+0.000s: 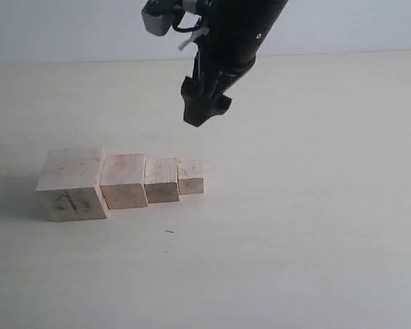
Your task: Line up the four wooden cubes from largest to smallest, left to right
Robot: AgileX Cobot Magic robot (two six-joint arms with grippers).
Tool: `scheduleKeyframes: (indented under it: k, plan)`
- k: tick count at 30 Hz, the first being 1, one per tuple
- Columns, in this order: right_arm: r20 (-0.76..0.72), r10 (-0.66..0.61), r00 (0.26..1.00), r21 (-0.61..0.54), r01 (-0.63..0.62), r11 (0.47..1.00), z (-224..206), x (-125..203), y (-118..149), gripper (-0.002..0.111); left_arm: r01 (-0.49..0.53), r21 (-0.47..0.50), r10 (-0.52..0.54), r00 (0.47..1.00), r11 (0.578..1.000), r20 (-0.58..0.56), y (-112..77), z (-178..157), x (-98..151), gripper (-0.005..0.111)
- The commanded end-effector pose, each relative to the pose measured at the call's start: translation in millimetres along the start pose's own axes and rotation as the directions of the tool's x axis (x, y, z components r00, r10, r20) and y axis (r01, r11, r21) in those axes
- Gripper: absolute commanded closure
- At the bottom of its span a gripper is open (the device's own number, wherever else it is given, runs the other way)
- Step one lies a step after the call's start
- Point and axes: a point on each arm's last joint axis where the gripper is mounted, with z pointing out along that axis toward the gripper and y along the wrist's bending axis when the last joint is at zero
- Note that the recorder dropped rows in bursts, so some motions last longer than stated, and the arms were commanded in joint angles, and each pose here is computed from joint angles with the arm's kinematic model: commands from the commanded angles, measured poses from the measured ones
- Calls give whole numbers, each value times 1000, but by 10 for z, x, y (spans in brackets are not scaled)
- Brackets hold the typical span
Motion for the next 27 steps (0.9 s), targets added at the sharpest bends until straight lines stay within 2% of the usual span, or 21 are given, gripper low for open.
scheduleKeyframes:
  k: [1, 4, 5, 11, 17, 22, 27]
  plan:
    - [20, 115, 993, 73, -116, 991, -266, 6, -1, 64, -1, -5, 1, 1000, 1000, 13, 3, -5, -9, 107]
    - [42, 131, 990, 75, -134, 988, -400, 5, 33, 106, -1, -5, 1, 1000, 1000, 13, 3, -5, -9, 107]
    - [55, 153, 987, 77, -157, 985, -424, -1, 37, 108, -1, -5, 1, 1000, 1000, 13, 3, -5, -9, 107]
    - [156, 259, 953, 78, -273, 959, -473, 2, 71, 108, -1, -5, 1, 1000, 1000, 13, 3, -5, -9, 107]
    - [270, 354, 896, 80, -387, 919, -433, 198, 196, 108, -1, -5, 1, 1000, 1000, 13, 3, -5, -9, 107]
    - [444, 414, 795, 93, -500, 861, -560, 374, 299, 108, -1, -5, 1, 1000, 1000, 13, 3, -5, -9, 107]
    - [558, 491, 669, 38, -611, 790, -719, 547, 424, 108, -1, -5, 1, 1000, 1000, 13, 3, -5, -9, 107]
